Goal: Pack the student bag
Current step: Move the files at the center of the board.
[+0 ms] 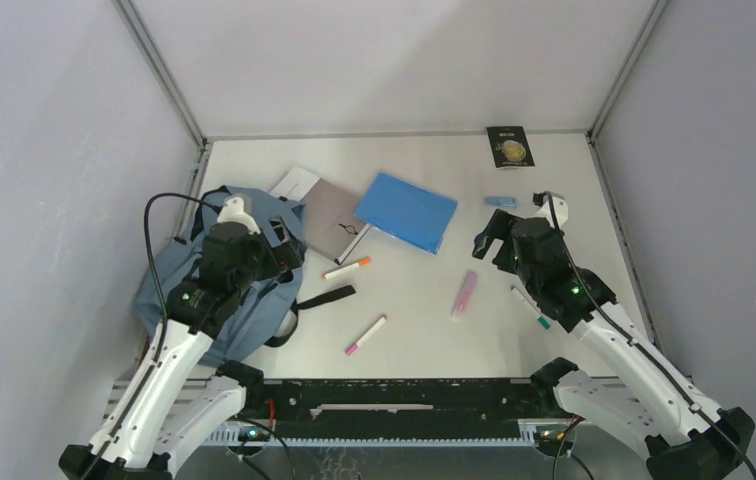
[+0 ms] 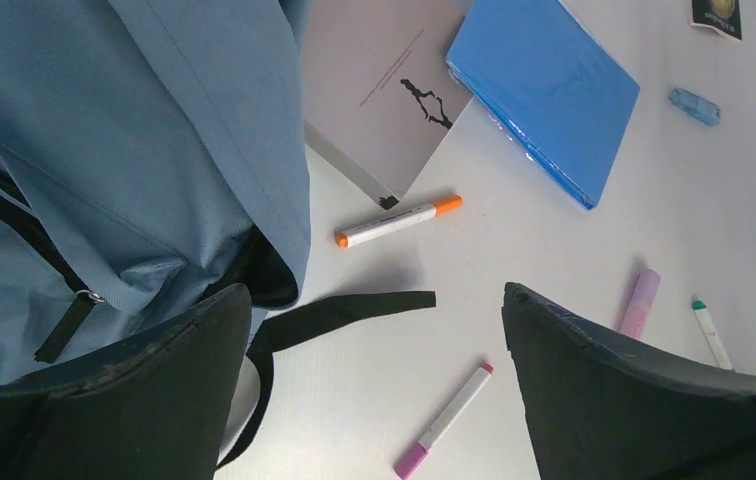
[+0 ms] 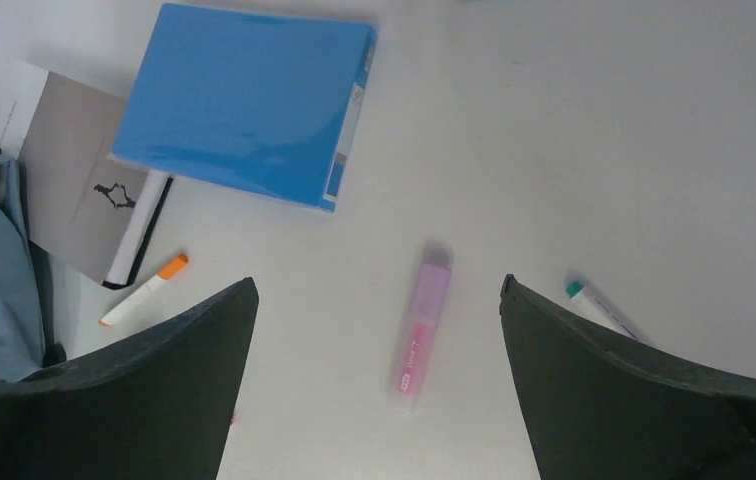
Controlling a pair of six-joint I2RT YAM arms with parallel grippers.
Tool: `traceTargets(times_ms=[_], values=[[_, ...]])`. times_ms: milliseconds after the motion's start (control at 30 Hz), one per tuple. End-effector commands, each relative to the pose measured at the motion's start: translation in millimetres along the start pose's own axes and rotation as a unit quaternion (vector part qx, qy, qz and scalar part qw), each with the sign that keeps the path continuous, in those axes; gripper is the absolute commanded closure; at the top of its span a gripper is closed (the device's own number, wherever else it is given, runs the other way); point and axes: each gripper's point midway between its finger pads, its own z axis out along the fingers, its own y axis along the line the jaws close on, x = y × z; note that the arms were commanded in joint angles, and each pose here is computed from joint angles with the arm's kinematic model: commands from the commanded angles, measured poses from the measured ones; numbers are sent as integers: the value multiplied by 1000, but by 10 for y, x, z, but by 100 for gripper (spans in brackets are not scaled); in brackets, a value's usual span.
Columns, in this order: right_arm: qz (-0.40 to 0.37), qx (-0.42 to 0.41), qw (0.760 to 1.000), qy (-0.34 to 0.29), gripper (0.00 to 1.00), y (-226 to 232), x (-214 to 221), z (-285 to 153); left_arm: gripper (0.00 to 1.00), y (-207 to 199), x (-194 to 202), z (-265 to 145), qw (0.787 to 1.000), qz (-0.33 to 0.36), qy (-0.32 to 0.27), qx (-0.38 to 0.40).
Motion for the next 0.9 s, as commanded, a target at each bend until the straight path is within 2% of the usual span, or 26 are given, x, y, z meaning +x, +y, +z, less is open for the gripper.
traceTargets(times_ms=[0, 467, 700, 867], values=[[15, -10, 1000, -12, 0, 75, -75, 25, 0, -5, -131, -44, 999, -6, -33, 3], [17, -18, 1000, 0, 0, 137, -23, 61, 0, -10, -74, -43, 1000, 7, -23, 11], [17, -29, 999, 9, 0, 207, 28, 62, 3, -14, 88, 12, 999, 25, 5, 21], [6, -35, 999, 22, 0, 304, 134, 83, 5, 40, 211, 72, 999, 45, 24, -5]])
